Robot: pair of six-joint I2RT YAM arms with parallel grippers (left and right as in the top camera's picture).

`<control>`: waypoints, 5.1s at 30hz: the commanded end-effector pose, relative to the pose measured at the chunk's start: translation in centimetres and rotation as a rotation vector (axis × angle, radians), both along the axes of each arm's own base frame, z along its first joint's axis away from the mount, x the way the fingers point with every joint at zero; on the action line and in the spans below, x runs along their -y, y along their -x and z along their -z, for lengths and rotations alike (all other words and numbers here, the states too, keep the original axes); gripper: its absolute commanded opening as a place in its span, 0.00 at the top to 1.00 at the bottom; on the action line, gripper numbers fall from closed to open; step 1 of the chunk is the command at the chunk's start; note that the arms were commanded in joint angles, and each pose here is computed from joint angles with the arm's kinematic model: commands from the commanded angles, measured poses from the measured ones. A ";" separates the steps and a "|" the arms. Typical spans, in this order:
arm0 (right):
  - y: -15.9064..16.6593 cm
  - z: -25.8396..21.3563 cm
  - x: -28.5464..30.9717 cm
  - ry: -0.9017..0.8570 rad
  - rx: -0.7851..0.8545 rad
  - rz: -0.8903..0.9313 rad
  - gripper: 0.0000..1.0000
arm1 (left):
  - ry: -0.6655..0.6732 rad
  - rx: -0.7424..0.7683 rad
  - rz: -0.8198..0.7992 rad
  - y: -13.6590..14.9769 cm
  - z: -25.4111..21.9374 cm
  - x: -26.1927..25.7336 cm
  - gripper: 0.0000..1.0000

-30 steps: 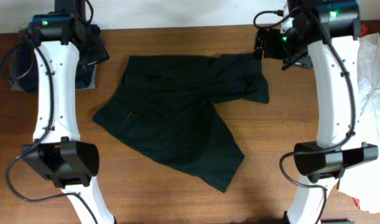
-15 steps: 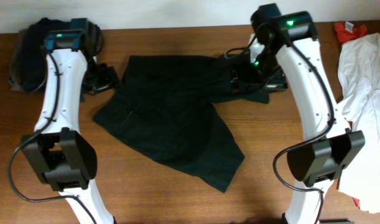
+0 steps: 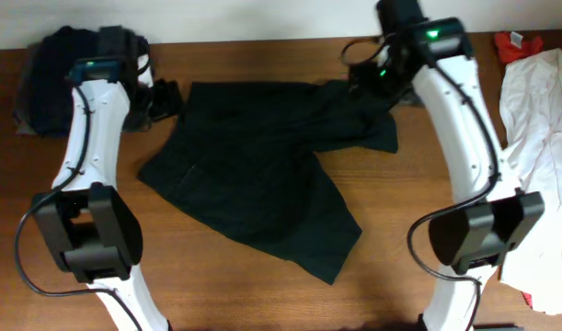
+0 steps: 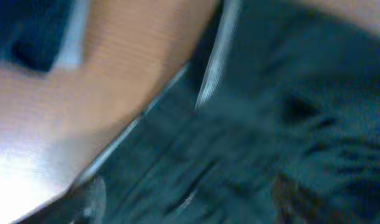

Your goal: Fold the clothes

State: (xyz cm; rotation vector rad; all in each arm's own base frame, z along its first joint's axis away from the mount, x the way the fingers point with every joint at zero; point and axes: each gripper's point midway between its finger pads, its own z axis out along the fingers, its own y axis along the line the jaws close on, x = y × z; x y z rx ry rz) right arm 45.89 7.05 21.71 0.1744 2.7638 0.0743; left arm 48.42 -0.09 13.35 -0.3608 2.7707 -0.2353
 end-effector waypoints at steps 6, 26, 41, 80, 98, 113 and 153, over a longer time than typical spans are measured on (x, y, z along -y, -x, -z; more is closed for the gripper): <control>-3.3 1.3 3.4 0.033 0.059 -0.047 0.02 | -0.024 0.056 0.132 -3.5 4.0 4.2 0.16; -7.6 8.5 7.3 0.069 0.025 -0.004 0.02 | -0.067 -0.007 0.119 -4.7 10.6 3.5 0.74; -11.5 14.7 4.8 -0.041 0.063 -0.118 0.02 | -0.066 -0.058 0.120 -3.5 11.0 3.5 0.80; 7.6 4.9 -0.4 -0.119 -0.446 -0.111 0.26 | -0.056 -0.067 0.063 -1.7 5.8 2.6 0.01; 19.5 10.8 -4.8 -0.355 -0.541 -0.176 0.02 | 0.040 -0.269 0.275 9.7 1.3 12.0 0.01; 24.5 18.7 -5.3 -0.565 -0.619 -0.109 0.02 | 0.028 -0.380 0.284 13.9 10.1 12.7 0.02; 20.5 15.4 3.9 -0.021 -0.565 0.131 0.62 | 0.008 -0.356 0.281 13.3 10.3 12.4 0.01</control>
